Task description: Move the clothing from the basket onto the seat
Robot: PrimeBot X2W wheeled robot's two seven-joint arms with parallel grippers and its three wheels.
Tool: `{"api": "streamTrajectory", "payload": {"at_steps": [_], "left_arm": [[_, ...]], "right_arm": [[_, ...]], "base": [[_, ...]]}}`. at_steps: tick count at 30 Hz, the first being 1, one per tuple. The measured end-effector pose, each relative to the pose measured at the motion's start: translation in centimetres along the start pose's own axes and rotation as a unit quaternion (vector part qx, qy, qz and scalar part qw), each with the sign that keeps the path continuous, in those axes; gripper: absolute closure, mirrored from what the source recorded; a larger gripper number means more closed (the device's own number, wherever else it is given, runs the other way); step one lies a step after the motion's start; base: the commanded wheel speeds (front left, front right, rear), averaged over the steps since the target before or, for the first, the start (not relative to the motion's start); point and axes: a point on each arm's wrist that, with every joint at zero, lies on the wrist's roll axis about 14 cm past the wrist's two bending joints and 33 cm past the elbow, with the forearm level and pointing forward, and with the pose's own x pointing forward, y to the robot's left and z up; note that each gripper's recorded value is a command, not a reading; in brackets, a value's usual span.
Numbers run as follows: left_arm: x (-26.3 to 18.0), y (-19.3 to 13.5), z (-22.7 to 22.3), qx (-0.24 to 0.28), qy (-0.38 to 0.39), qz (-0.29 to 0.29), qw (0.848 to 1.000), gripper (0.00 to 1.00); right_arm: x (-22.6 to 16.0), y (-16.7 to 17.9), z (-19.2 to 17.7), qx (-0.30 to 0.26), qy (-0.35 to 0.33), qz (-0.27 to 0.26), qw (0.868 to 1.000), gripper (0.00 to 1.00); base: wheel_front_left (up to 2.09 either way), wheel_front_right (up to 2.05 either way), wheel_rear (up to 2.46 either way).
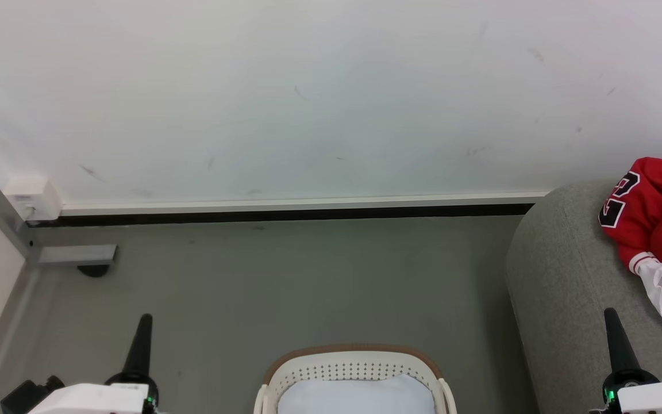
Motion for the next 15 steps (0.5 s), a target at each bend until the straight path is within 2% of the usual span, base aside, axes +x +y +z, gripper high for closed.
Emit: {"api": "streamTrajectory", "payload": {"at_steps": [15], "left_arm": [[0.02, -0.42, 0.41, -0.065, 0.002, -0.006, 0.998, 1.00]], "right_arm": [[0.34, 0.30, 0.38, 0.060, 0.001, 0.003, 0.998, 1.00]], "base": [[0.00, 0.00, 0.00]]}}
